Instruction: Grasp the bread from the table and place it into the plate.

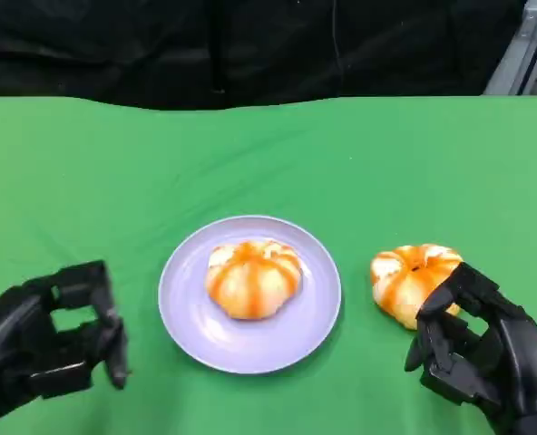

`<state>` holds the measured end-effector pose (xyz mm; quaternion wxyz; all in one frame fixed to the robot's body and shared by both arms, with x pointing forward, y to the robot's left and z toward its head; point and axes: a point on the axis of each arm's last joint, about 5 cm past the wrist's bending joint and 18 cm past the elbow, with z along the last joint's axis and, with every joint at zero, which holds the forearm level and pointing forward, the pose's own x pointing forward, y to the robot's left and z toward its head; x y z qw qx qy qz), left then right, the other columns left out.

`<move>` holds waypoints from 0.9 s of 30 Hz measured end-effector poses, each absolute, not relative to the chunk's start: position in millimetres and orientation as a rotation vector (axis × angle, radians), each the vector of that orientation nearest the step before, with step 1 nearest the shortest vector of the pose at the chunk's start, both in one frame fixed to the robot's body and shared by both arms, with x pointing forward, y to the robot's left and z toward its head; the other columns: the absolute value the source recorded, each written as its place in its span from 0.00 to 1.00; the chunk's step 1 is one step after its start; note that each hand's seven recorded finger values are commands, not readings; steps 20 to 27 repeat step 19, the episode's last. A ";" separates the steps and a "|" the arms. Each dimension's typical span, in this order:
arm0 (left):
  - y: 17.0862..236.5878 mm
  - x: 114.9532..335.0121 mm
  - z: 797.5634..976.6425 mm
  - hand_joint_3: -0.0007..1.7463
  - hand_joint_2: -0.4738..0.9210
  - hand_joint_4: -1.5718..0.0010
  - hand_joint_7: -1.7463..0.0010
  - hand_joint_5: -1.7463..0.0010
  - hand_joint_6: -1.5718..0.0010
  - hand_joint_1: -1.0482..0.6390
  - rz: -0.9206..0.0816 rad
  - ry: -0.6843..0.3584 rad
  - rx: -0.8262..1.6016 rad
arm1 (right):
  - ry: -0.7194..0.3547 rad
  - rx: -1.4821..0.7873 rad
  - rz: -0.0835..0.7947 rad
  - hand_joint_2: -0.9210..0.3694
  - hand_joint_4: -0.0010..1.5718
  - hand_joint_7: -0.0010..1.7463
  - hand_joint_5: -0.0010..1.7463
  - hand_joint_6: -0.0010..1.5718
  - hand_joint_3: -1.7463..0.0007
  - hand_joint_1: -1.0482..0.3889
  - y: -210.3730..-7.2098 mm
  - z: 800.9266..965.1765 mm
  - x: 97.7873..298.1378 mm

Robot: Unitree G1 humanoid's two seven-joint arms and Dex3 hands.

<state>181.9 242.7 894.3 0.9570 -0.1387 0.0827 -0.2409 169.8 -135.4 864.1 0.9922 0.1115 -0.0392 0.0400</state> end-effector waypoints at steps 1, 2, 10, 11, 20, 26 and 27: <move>244.6 181.4 892.0 0.85 0.78 0.39 0.00 0.00 0.50 0.67 -0.487 0.176 -0.290 | -0.079 0.223 0.081 0.24 0.53 0.92 1.00 0.40 0.38 0.63 -135.3 864.1 169.8; 246.5 181.1 889.8 0.84 0.79 0.39 0.00 0.00 0.51 0.67 -0.484 0.185 -0.298 | -0.079 0.223 0.081 0.24 0.53 0.92 1.00 0.40 0.38 0.63 -135.3 864.1 169.8; 255.5 182.5 882.6 0.80 0.82 0.41 0.00 0.00 0.53 0.67 -0.456 0.207 -0.323 | -0.078 0.222 0.081 0.24 0.53 0.93 1.00 0.40 0.37 0.64 -135.3 864.1 169.8; 255.5 183.4 882.8 0.80 0.82 0.41 0.00 0.00 0.53 0.67 -0.458 0.206 -0.324 | -0.078 0.221 0.080 0.24 0.53 0.93 1.00 0.40 0.37 0.64 -135.2 864.1 169.8; 254.5 185.8 883.8 0.80 0.82 0.42 0.00 0.00 0.53 0.67 -0.461 0.199 -0.324 | -0.076 0.221 0.081 0.24 0.52 0.93 1.00 0.40 0.37 0.64 -135.1 863.5 169.7; 254.5 185.8 883.8 0.80 0.82 0.42 0.00 0.00 0.53 0.67 -0.461 0.199 -0.324 | -0.076 0.221 0.081 0.24 0.52 0.93 1.00 0.40 0.37 0.64 -135.1 863.5 169.7; 254.5 185.8 883.8 0.80 0.82 0.42 0.00 0.00 0.53 0.67 -0.461 0.199 -0.324 | -0.076 0.221 0.081 0.24 0.52 0.93 1.00 0.40 0.37 0.64 -135.1 863.5 169.7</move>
